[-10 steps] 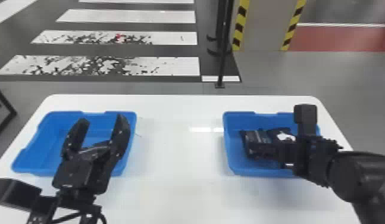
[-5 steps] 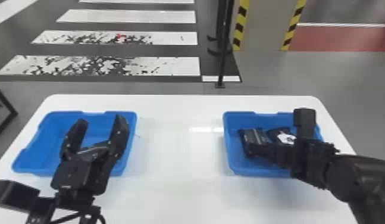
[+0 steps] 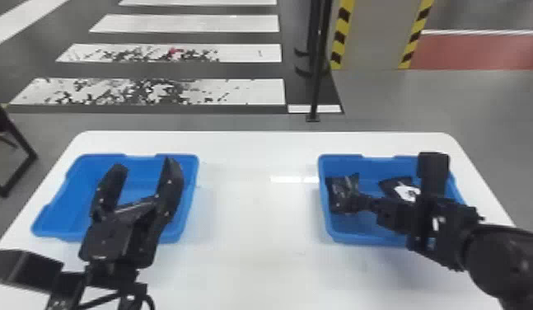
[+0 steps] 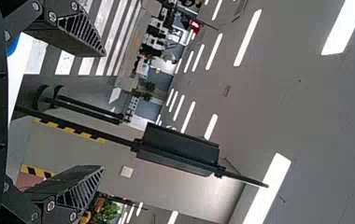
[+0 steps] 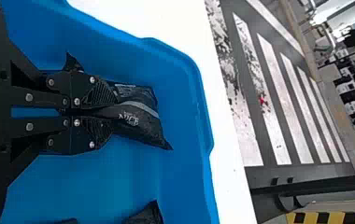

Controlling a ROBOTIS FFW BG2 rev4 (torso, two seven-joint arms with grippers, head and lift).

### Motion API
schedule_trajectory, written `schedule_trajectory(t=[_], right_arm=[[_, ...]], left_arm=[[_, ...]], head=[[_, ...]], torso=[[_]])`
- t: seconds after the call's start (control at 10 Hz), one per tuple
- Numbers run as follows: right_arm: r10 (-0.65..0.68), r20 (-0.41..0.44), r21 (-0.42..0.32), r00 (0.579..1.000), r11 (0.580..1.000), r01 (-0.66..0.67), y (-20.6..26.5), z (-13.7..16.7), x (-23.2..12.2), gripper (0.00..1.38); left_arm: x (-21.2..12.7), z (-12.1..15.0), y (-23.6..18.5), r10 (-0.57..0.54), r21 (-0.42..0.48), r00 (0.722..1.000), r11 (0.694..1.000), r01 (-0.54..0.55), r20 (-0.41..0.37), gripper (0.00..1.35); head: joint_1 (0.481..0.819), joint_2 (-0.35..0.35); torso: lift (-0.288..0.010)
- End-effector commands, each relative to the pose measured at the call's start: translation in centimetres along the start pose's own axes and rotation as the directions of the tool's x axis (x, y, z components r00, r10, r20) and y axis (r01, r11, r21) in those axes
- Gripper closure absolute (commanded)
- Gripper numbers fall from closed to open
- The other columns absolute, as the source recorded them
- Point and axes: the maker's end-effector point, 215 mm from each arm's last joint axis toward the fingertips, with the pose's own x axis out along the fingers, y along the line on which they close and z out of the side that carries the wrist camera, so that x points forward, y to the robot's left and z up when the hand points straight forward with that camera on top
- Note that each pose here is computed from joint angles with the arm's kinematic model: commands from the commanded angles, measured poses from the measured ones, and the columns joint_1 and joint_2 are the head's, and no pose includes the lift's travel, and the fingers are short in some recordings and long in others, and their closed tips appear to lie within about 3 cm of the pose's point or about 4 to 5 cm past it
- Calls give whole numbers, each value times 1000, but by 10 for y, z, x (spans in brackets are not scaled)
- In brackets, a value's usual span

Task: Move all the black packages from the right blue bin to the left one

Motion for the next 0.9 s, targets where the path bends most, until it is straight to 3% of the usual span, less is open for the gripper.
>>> schedule_trajectory(t=[0.0, 0.2, 0.4, 0.5, 0.6, 0.7, 0.8], right_arm=[[27, 47, 28, 999, 999, -28, 3, 4, -13, 1127], [61, 136, 40, 989, 997, -67, 9, 20, -46, 1127], [244, 276, 4, 930, 967, -255, 27, 61, -69, 1125], [427, 288, 0, 857, 895, -446, 76, 67, -74, 1125], [589, 301, 2, 750, 786, -618, 123, 74, -82, 1125], [663, 302, -8, 685, 720, -694, 153, 78, -93, 1125], [715, 300, -16, 631, 666, -746, 181, 79, -103, 1125]], left_arm=[[0, 1, 0, 1, -3, 1000, 1000, -1, 3, 190], [0, 2, 1, 7, -19, 1000, 1000, -6, 9, 190], [2, 1, 3, 18, -59, 1000, 998, -18, 7, 183], [2, -7, -2, 24, -179, 1000, 984, -25, -7, 185], [6, -15, -16, 7, -362, 1000, 932, -12, -15, 183], [13, -14, -27, -19, -471, 1000, 882, 18, 3, 183], [21, -13, -37, -59, -500, 998, 865, 55, 7, 183]], head=[[695, 31], [695, 30], [695, 29], [695, 32], [695, 46], [695, 75], [695, 92]], torso=[[-140], [-140], [-140], [-140], [-140], [-140], [-140]])
